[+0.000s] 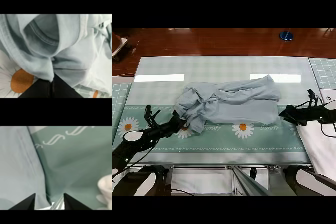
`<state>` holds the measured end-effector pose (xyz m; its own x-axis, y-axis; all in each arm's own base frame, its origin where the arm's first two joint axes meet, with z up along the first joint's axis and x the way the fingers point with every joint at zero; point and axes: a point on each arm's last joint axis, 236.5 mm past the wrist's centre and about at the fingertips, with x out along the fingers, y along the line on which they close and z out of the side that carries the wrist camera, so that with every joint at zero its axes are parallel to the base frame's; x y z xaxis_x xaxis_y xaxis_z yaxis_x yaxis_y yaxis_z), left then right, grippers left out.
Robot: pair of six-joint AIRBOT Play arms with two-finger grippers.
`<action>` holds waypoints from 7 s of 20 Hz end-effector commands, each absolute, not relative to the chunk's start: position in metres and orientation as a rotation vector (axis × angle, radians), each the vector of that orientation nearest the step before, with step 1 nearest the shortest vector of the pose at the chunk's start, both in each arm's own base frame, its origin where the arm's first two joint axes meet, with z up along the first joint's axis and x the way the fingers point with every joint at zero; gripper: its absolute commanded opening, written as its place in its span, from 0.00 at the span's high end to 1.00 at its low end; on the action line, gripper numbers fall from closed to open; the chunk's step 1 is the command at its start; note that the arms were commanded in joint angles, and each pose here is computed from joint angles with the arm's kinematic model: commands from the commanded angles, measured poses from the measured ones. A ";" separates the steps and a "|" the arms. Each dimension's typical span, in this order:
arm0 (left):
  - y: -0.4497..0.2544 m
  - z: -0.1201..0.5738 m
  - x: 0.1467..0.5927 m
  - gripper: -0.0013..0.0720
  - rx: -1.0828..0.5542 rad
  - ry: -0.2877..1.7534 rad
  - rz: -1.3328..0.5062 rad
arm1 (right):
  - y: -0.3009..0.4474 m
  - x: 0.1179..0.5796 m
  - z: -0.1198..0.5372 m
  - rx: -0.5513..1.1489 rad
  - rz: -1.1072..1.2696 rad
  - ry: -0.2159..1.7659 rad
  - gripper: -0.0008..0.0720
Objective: Fold the shirts.
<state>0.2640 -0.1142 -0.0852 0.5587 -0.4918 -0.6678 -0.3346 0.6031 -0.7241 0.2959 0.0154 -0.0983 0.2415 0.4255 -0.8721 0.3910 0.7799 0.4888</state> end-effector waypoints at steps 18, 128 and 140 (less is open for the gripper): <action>-0.046 0.480 0.295 0.96 -0.376 -0.225 -0.357 | 0.064 0.362 0.450 0.078 0.398 0.242 0.95; -0.087 -0.118 0.176 0.96 -0.884 1.624 -0.189 | 0.000 0.182 -0.092 0.694 -0.033 1.680 0.43; -0.083 -0.123 0.187 0.96 -0.873 1.581 -0.163 | 0.035 0.251 -0.105 0.953 0.109 1.481 0.50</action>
<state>0.1771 -0.0871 -0.1187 0.0094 -0.6293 -0.7771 -0.4338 0.6976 -0.5702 0.2307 0.0258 -0.1048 0.0858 0.5580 -0.8254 0.4927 0.6963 0.5220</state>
